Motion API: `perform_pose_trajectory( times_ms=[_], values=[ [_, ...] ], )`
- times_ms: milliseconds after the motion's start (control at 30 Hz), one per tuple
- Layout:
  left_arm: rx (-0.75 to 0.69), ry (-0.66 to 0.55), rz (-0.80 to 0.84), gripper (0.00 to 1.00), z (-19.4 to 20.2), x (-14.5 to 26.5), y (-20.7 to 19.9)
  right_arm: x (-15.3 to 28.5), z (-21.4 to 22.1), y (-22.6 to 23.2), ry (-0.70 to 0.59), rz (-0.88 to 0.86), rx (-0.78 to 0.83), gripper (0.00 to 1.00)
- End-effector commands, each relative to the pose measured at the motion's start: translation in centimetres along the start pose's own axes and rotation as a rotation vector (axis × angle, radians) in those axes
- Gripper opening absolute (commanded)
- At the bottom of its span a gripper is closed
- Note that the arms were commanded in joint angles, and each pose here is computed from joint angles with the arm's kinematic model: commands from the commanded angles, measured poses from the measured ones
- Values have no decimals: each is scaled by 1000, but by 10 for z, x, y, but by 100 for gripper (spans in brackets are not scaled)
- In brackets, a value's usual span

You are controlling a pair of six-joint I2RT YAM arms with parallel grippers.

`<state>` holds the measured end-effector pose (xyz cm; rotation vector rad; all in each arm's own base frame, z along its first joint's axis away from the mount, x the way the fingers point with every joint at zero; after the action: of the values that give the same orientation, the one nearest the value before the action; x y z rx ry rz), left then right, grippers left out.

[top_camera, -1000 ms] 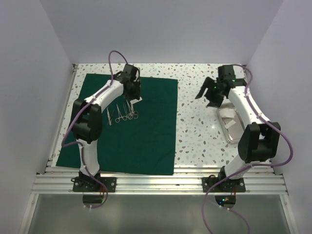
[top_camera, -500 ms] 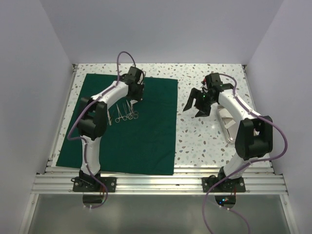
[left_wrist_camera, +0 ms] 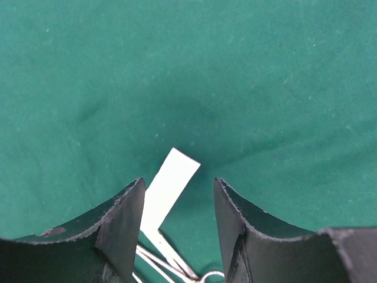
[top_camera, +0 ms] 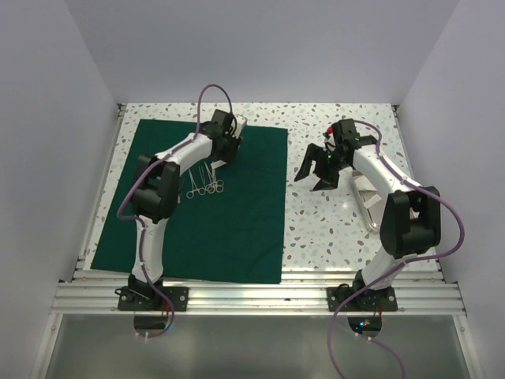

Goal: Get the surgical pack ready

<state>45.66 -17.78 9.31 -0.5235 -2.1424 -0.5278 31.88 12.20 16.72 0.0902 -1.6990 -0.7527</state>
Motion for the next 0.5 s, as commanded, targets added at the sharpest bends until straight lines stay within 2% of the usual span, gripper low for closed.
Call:
perform_pose_trajectory(
  times_ms=[0,467],
  values=[
    [-49,-61,5,54,-12,-7,1,2,1,4,9,-35,26,78],
    [9,-7,14,52,10,-17,10,-1,1,4,16,-37,19,78]
  ],
)
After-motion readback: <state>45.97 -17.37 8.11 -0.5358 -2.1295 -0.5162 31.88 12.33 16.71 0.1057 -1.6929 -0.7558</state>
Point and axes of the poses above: each gripper's point midway between its finger pads, its own x axis back along the fingers, its own y axis along the line the jaws close on, z = x × y, the point moved 6 cm from there along x, back along the fingers, and after that the axes turned 10 degrees about -x, right-handed, at the moved point
